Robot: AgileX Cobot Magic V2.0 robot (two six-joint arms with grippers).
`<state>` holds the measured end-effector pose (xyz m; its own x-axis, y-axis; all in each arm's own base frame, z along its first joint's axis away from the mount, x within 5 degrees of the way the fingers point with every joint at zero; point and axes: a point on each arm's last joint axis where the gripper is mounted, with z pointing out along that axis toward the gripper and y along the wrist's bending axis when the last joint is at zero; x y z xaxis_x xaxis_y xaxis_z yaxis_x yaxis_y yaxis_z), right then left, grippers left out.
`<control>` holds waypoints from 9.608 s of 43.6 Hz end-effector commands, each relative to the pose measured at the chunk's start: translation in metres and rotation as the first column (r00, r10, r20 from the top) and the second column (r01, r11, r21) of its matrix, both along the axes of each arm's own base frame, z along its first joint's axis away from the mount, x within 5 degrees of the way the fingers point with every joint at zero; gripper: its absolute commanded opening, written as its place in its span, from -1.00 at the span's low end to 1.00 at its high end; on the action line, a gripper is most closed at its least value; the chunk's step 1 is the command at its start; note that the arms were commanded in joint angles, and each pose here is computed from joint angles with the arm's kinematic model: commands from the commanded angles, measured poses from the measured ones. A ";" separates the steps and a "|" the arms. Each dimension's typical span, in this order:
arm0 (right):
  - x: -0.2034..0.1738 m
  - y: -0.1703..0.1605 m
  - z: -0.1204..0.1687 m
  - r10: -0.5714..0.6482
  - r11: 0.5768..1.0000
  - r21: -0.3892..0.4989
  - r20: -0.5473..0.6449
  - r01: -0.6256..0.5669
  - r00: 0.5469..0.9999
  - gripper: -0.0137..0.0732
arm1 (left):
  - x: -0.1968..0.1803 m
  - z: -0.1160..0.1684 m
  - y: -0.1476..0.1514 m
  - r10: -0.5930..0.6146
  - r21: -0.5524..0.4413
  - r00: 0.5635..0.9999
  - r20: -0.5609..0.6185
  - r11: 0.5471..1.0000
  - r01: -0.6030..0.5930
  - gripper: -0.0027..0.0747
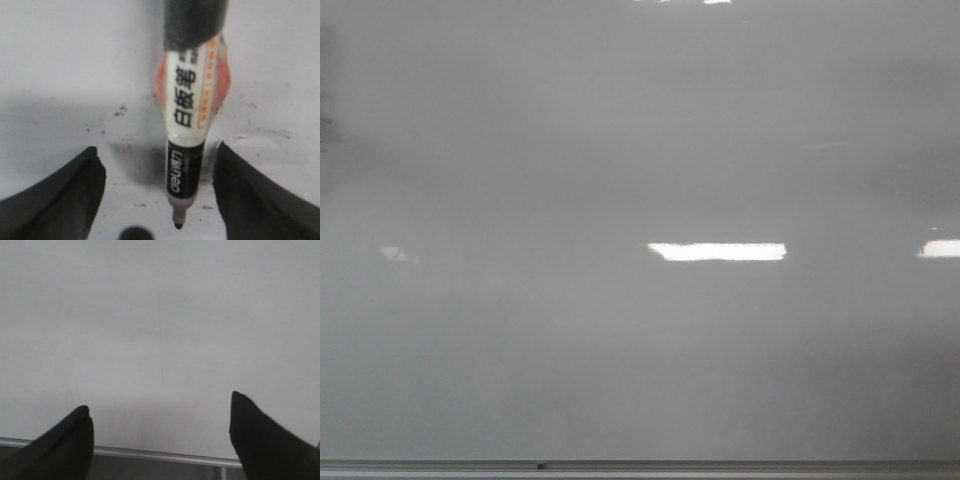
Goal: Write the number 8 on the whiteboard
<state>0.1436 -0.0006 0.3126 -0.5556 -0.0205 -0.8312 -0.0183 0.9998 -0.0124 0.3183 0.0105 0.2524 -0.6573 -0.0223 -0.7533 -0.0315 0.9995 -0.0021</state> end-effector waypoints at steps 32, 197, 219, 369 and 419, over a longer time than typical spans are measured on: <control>-0.001 0.002 0.035 0.005 0.999 0.037 0.102 -0.009 0.995 0.66 | -0.026 0.048 -0.019 -0.071 0.011 0.996 0.052 0.997 0.071 -0.98; 0.033 0.082 0.034 0.454 0.880 0.063 0.184 -0.471 0.872 -0.91 | -0.161 0.118 -0.096 -0.659 -0.048 0.747 0.086 0.746 0.664 0.02; 0.100 0.086 0.056 0.409 0.906 0.077 0.103 -0.417 0.907 -0.91 | -0.161 0.118 -0.096 -0.659 -0.048 0.747 0.086 0.746 0.664 0.02; 0.009 0.145 0.070 0.946 0.277 -0.060 -0.161 -0.959 0.283 -0.74 | -0.166 0.098 -0.237 -0.999 0.082 0.040 -0.002 0.040 0.996 -0.72; 0.008 0.050 0.073 0.505 0.843 -0.103 -0.188 -0.528 0.843 0.28 | -0.088 0.113 -0.040 -0.172 0.170 0.985 -0.019 0.970 0.172 -0.94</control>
<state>0.1485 0.0500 0.3748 -0.5949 -0.4842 -0.6416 -0.5685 0.8177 -0.0900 0.2217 -0.0403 0.3557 -0.7161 0.3026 -0.6290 0.2213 0.9531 0.2066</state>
